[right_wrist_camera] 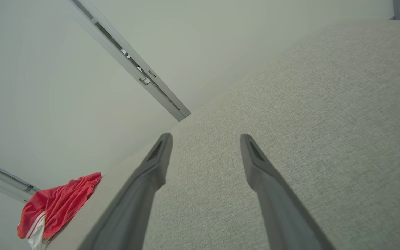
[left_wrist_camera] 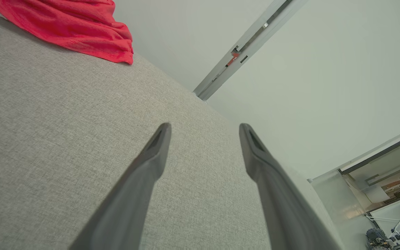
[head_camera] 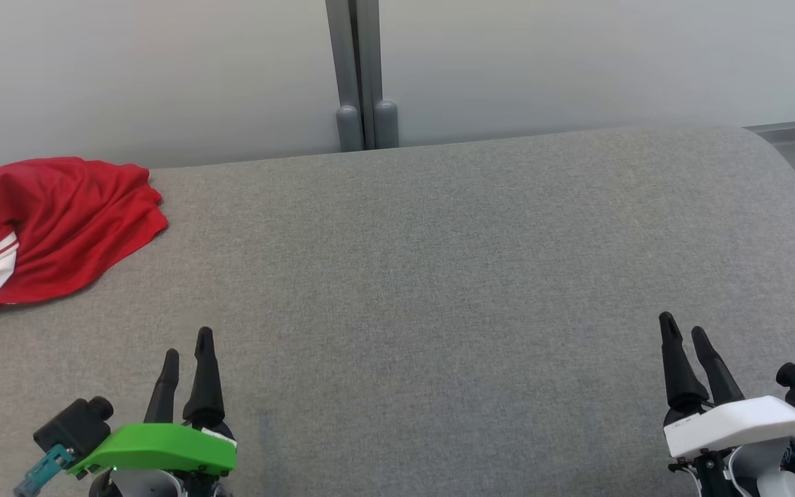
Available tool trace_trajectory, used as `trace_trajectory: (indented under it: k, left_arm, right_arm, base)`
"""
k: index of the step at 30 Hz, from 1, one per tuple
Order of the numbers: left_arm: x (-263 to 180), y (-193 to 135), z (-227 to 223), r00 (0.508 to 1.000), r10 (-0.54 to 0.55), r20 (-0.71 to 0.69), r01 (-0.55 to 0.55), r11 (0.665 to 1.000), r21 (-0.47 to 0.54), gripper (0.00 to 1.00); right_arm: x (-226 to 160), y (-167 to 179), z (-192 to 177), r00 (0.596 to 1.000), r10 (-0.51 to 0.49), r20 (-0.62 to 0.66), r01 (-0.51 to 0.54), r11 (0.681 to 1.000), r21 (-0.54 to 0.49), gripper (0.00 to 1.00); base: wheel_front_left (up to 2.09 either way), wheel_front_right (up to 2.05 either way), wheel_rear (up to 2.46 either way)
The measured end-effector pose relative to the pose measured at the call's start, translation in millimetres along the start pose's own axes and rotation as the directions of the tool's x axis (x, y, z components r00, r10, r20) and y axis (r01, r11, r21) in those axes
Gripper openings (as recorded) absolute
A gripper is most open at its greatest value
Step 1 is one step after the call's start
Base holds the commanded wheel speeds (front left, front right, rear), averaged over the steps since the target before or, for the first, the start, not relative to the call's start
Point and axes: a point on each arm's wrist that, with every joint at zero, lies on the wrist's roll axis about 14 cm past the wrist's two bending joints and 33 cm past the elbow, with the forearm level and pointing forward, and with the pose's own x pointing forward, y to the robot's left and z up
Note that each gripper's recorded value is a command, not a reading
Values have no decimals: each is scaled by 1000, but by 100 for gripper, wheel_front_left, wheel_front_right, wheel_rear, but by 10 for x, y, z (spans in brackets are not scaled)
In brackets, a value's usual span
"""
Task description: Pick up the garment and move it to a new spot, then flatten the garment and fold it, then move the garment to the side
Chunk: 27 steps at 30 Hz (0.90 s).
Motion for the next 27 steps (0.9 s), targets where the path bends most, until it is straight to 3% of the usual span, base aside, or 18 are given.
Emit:
trace_trajectory:
  k: [11,27]
  left_arm:
    - [-40,14,-123,1000,-1,-25,4,995,104,100]
    - [-66,23,-193,999,-8,-31,15,972,233,100]
  right_arm:
    - [-20,16,-30,1000,14,-1,-14,992,-126,100]
    - [-22,56,-70,999,44,-8,-44,955,-294,100]
  base:
    - [0,0,0]
    - [0,0,0]
